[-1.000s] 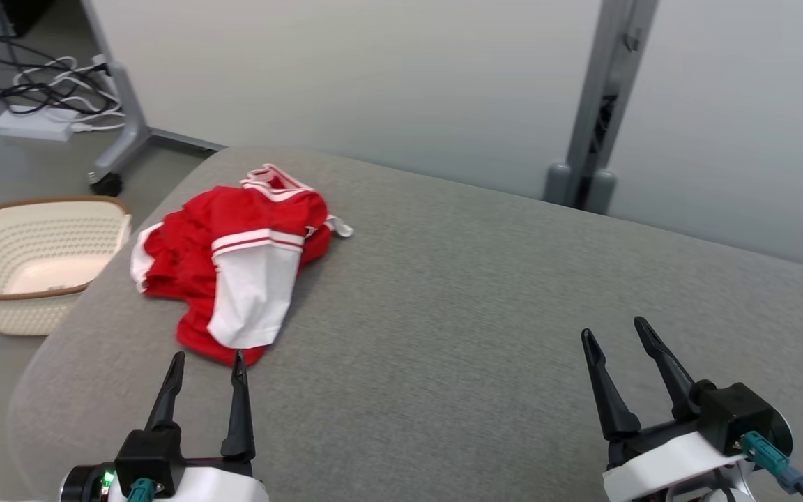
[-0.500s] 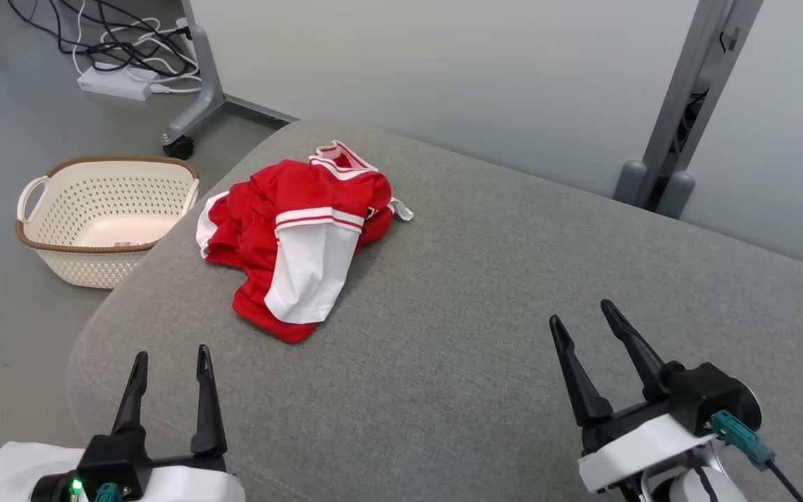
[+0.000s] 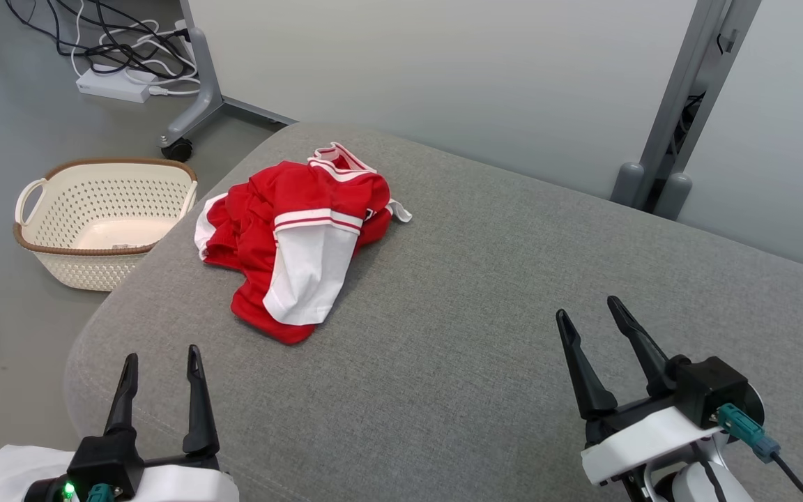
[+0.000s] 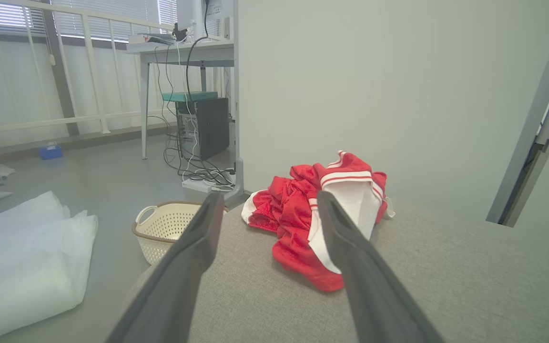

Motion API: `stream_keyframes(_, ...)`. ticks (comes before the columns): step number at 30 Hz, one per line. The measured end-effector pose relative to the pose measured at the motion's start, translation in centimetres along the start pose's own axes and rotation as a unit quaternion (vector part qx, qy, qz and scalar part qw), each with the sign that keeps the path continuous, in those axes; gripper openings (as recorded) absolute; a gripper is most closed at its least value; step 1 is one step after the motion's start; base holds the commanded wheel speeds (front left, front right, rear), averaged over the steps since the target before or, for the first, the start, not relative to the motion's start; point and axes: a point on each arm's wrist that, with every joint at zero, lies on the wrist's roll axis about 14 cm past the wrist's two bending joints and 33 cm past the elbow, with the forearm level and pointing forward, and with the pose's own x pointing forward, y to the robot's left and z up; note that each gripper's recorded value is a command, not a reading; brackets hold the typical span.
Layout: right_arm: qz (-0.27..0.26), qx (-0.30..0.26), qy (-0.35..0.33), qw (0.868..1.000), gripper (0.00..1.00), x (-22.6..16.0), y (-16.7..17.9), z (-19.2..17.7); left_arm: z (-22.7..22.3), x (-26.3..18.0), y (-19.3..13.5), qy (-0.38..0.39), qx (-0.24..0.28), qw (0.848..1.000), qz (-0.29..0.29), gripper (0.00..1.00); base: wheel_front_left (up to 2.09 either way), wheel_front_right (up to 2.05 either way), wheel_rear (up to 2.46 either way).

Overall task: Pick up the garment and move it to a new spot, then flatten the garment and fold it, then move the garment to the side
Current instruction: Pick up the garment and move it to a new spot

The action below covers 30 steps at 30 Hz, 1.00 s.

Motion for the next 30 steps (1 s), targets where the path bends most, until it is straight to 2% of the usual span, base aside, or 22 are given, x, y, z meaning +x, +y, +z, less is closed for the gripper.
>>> stream_keyframes(11,-0.022,-0.011,-0.002,1.0,1.0,-0.5,-1.6,-0.2,-0.4,1.5,0.3,0.009,-0.015,1.0,-0.012,1.0,0.0,0.0,0.0)
stream_keyframes(19,-0.016,-0.024,-0.023,0.999,1.0,1.8,-3.1,-0.1,-0.2,8.0,-2.1,0.014,0.019,0.997,-0.071,1.0,0.0,0.0,0.0)
stream_keyframes(23,-0.021,-0.026,-0.028,0.999,1.0,2.7,-4.7,-0.5,-3.2,11.5,-3.2,0.079,0.06,0.99,-0.099,1.0,0.0,0.0,0.0)
stream_keyframes(26,-0.027,-0.025,-0.031,0.999,1.0,3.2,-5.9,-0.8,-4.0,14.5,-4.8,0.118,0.054,0.985,-0.114,1.0,0.0,0.0,0.0)
stream_keyframes(30,-0.047,-0.023,-0.031,0.998,1.0,3.1,-7.9,-1.2,-5.3,17.3,-7.2,0.162,0.07,0.974,-0.144,1.0,0.0,0.0,0.0)
